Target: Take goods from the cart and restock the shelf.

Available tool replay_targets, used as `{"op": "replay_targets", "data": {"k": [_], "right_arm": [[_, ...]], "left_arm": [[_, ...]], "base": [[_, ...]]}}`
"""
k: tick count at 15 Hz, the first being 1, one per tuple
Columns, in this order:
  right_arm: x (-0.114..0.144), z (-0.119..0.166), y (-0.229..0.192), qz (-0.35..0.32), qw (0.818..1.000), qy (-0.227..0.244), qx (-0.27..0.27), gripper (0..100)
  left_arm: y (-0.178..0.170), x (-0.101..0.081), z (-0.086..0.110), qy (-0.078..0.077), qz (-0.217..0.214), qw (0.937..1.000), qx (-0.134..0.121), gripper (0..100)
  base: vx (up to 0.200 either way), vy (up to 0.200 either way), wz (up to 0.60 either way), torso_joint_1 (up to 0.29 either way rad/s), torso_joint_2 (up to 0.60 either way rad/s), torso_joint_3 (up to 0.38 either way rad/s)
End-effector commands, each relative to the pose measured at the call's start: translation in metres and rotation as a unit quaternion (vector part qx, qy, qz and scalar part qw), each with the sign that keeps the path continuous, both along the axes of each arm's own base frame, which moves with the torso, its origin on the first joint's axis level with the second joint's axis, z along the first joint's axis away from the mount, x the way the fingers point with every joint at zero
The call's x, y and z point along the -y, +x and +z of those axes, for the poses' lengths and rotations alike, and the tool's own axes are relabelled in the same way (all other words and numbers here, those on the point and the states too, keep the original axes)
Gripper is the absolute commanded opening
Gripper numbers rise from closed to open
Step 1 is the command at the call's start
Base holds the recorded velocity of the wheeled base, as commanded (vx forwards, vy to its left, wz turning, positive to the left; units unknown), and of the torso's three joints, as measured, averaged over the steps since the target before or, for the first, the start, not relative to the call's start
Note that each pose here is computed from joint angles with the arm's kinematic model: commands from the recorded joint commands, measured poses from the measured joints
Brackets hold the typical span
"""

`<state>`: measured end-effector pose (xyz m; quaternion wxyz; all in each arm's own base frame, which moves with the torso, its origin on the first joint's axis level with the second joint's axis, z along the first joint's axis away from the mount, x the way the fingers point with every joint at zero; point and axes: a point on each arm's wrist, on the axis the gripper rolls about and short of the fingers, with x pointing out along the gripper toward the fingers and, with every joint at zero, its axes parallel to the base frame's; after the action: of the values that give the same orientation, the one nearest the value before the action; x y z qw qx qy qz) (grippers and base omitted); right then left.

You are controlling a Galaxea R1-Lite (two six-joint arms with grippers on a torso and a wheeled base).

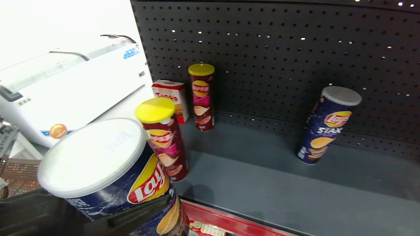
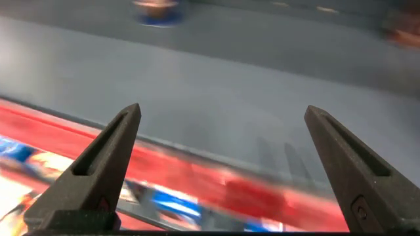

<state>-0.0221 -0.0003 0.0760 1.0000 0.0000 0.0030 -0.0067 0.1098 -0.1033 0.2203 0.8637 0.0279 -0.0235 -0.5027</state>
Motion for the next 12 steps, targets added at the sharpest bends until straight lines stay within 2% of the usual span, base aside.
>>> {"op": "replay_targets", "data": {"k": [1,4,7,12], "right_arm": [[0.0000,0.0000,0.0001,0.000,1.000,0.000,-0.001,100],[0.0000,0.0000,0.0000,0.000,1.000,0.000,0.000,100],[0.0000,0.0000,0.0001,0.000,1.000,0.000,-0.001,100],[0.0000,0.0000,0.0001,0.001,1.000,0.000,-0.001,100]], "left_arm": [[0.0008,0.0005,-0.0006,0.001,0.000,1.0000,-0.001,0],[0.0010,0.0004,-0.0006,0.001,0.001,1.0000,-0.002,0],[0.0019,-0.0013,-0.0006,-0.002,0.007,1.0000,-0.006,0],[0.0016,-0.0033,-0.0054,0.003,0.011,0.9999,-0.012,0]], "base": [[0.000,0.000,-0.60,0.002,0.00,0.007],[0.000,0.000,-0.60,0.005,0.00,0.005],[0.000,0.000,0.00,0.000,0.00,0.000],[0.000,0.000,0.00,0.000,0.00,0.000]]}}
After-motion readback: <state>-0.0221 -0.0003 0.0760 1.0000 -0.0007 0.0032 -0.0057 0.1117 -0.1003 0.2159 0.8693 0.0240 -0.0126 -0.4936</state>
